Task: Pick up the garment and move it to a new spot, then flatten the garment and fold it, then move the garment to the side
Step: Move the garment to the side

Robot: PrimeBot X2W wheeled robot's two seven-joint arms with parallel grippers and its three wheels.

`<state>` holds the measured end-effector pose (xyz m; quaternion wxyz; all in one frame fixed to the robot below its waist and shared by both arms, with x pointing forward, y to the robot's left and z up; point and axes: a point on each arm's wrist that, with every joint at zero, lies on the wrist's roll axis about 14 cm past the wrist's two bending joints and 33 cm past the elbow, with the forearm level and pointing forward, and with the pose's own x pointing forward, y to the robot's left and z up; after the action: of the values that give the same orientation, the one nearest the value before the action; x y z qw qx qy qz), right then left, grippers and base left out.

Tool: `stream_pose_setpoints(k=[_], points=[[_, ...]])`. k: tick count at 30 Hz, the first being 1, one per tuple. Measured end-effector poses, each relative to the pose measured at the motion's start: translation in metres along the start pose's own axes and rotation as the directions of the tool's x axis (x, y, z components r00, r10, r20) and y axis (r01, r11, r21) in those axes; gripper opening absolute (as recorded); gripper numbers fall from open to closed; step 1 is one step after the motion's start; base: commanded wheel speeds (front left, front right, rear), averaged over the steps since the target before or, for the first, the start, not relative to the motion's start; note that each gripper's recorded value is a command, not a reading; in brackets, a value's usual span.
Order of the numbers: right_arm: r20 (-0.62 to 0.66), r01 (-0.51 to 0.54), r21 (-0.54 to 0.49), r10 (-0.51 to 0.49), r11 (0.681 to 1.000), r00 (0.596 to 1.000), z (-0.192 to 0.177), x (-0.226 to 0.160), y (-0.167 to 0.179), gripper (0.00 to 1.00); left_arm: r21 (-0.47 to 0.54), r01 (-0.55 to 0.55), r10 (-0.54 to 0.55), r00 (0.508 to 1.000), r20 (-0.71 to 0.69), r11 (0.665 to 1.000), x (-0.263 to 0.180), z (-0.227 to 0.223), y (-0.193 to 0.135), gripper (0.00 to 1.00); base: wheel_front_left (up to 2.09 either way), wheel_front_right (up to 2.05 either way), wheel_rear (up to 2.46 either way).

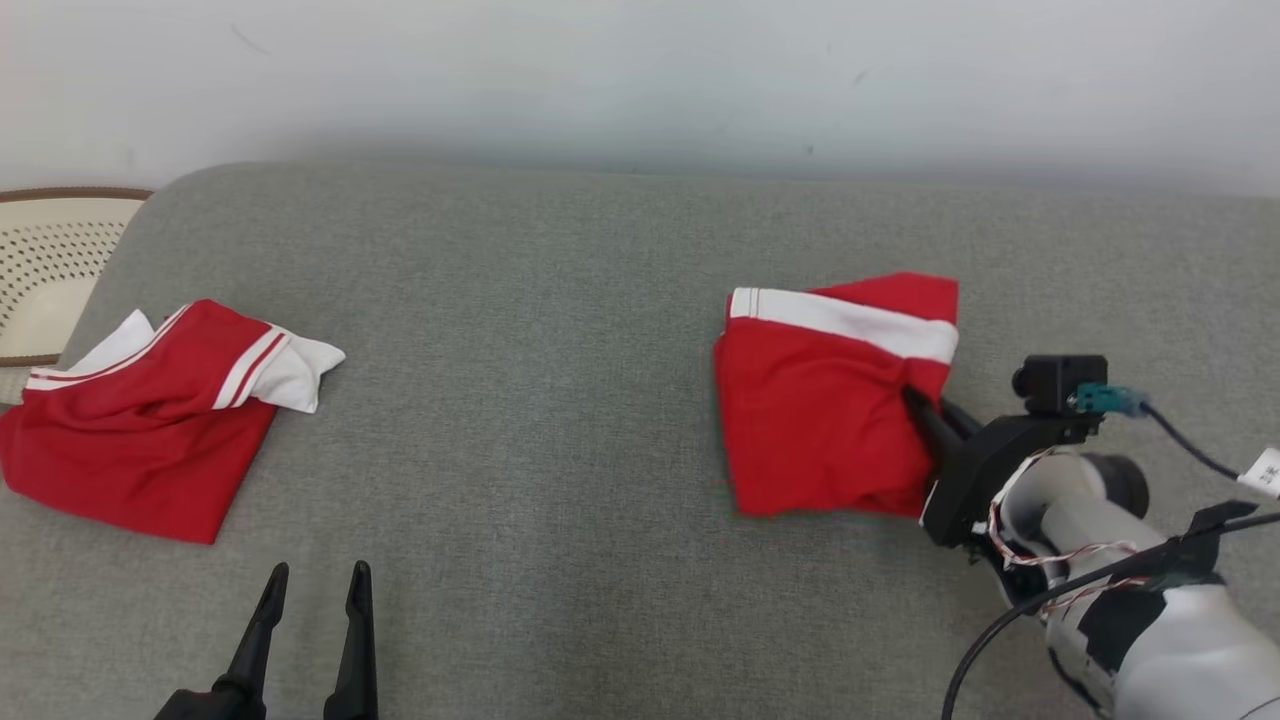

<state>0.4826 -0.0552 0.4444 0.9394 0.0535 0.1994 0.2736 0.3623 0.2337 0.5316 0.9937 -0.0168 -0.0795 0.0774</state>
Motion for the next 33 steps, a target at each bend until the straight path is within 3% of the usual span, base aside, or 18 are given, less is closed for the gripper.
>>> stream_pose_setpoints(k=[15, 33], points=[[-0.054, 0.130, -0.199, -0.143, 0.971, 0.988, 0.030, -0.007, -0.094, 0.00, 0.039, 0.067, -0.067, 0.998, -0.016, 0.997, 0.032, -0.014, -0.015, 1.00, 0.00, 0.00, 0.00], [-0.098, 0.288, -0.357, -0.342, 0.889, 0.934, 0.052, -0.026, -0.202, 0.00, 0.090, 0.116, -0.113, 0.993, -0.047, 0.989, 0.066, -0.042, -0.024, 1.00, 0.00, 0.00, 0.00]])
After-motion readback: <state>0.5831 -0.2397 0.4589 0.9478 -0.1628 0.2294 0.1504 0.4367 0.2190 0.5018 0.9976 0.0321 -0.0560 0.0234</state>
